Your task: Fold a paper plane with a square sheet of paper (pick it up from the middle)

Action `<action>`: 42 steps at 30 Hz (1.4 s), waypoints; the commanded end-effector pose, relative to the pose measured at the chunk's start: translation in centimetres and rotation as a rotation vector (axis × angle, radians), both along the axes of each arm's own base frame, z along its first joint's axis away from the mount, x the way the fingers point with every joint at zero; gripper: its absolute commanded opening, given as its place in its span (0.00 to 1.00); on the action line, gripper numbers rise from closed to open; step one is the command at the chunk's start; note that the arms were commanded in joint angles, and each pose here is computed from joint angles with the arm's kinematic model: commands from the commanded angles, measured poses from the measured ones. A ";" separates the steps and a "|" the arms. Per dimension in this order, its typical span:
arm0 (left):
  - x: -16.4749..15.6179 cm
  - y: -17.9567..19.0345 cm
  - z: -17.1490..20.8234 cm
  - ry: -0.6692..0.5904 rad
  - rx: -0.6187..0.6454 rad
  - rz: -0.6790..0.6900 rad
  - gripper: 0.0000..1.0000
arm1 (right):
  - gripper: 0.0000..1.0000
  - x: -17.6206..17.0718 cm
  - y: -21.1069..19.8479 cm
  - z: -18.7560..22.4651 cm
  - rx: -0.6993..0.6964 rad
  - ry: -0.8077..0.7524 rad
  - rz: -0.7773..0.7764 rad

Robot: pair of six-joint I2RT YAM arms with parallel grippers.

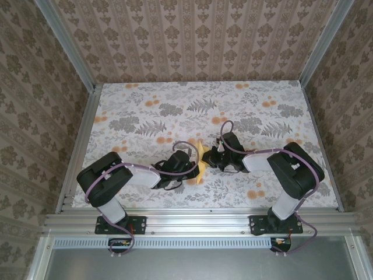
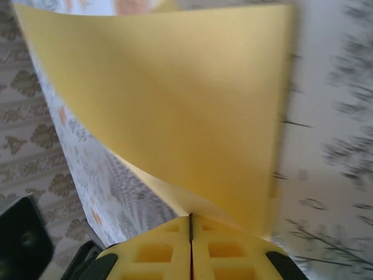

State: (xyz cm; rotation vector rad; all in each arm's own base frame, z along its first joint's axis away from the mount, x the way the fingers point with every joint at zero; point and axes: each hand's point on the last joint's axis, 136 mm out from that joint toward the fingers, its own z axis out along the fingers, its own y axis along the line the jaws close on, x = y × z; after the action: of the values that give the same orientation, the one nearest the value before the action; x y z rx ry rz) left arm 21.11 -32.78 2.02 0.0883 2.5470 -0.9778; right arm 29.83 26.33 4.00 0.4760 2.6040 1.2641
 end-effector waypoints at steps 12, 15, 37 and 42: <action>-1.7 3.2 -3.4 0.017 0.209 -0.140 0.05 | 0.09 2.5 0.7 0.6 -0.170 -0.105 0.234; -1.6 2.9 -3.0 0.004 0.200 -0.157 0.05 | 0.09 3.3 0.6 -0.4 -0.178 -0.095 0.238; 0.3 2.0 4.5 -0.099 -0.084 0.032 0.19 | 0.08 4.1 -2.3 -4.2 -0.204 -0.022 0.051; 0.3 1.4 4.1 -0.070 -0.133 0.090 0.19 | 0.08 4.1 -2.4 -4.5 -0.207 -0.012 0.043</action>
State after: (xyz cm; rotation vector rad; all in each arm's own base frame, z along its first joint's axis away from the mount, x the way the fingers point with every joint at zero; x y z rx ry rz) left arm 20.62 -30.72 5.31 0.0901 2.4494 -1.0179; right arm 34.86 25.14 1.56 0.2995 2.6524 1.0740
